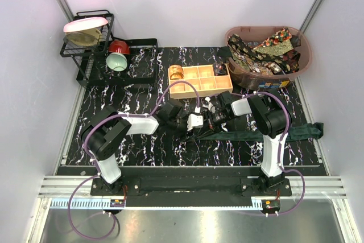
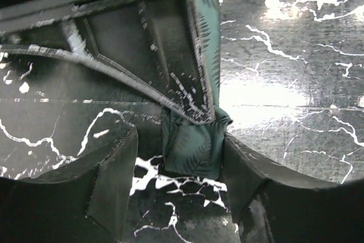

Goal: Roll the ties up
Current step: Roll the tie at the center of the board.

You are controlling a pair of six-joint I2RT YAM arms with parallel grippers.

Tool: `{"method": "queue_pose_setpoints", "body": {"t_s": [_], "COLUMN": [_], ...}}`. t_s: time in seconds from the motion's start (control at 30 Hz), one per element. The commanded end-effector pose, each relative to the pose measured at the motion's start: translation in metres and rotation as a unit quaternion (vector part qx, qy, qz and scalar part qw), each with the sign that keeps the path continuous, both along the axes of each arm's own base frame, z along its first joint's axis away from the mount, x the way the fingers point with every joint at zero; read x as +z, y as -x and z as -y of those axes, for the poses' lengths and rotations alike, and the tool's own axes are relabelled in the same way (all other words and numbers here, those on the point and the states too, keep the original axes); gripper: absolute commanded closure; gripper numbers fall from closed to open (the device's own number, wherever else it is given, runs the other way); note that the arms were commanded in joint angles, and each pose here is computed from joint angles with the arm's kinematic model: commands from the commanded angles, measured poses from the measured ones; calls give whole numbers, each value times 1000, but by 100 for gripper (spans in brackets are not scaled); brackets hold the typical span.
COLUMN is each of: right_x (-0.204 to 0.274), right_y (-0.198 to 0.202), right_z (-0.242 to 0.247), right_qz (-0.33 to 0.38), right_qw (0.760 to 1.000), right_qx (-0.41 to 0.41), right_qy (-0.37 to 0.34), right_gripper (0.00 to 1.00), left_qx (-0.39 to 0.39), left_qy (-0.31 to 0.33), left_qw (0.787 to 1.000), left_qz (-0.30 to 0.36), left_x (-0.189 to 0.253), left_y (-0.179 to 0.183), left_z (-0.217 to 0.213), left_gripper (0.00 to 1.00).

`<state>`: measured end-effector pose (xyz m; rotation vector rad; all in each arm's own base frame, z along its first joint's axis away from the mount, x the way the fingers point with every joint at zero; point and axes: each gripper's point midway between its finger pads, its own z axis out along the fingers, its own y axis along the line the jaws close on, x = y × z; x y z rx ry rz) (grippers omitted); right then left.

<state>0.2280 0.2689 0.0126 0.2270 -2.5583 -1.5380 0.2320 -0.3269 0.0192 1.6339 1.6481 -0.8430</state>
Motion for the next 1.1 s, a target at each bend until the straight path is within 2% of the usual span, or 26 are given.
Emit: {"method": "queue_pose_setpoints", "body": {"t_s": [0.0, 0.2, 0.33, 0.37, 0.6, 0.67, 0.8, 0.9, 1.0, 1.03, 1.07], "right_x": [5, 14, 19, 20, 25, 24, 22, 18, 18, 19, 21], "right_y": [-11, -17, -19, -19, -17, -15, -13, -11, -14, -15, -16], "right_z": [1, -2, -3, -2, 1, 1, -2, -4, -5, -5, -5], "right_qz": [37, 50, 62, 63, 65, 64, 46, 37, 41, 44, 51], "right_qw": [999, 999, 998, 998, 998, 998, 999, 999, 999, 999, 999], "right_qx": [3, 7, 13, 13, 6, 4, -7, -8, -9, -10, -9], "right_qy": [8, 4, 4, 4, 15, 16, 5, 4, 2, 4, 4], "right_gripper": [100, 100, 100, 98, 59, 57, 62, 71, 87, 100, 100], "left_qx": [-23, -24, -7, 0, 27, 35, 46, 50, 55, 52, 48], "left_qy": [-33, -50, -63, -69, -83, -86, -85, -82, -83, -83, -83], "left_qw": [999, 998, 998, 998, 996, 995, 994, 994, 993, 993, 994], "left_qz": [15, 8, -3, -8, -32, -39, -43, -52, -58, -59, -59], "left_x": [-13, -15, -18, -20, -26, -28, -29, -28, -28, -28, -29], "left_y": [5, 11, 11, 11, 14, 14, 13, 14, 13, 14, 16], "left_z": [2, 0, -3, -5, -11, -12, -12, -10, -9, -9, -10], "left_gripper": [41, 50, 69, 71, 75, 76, 76, 76, 76, 76, 73]}}
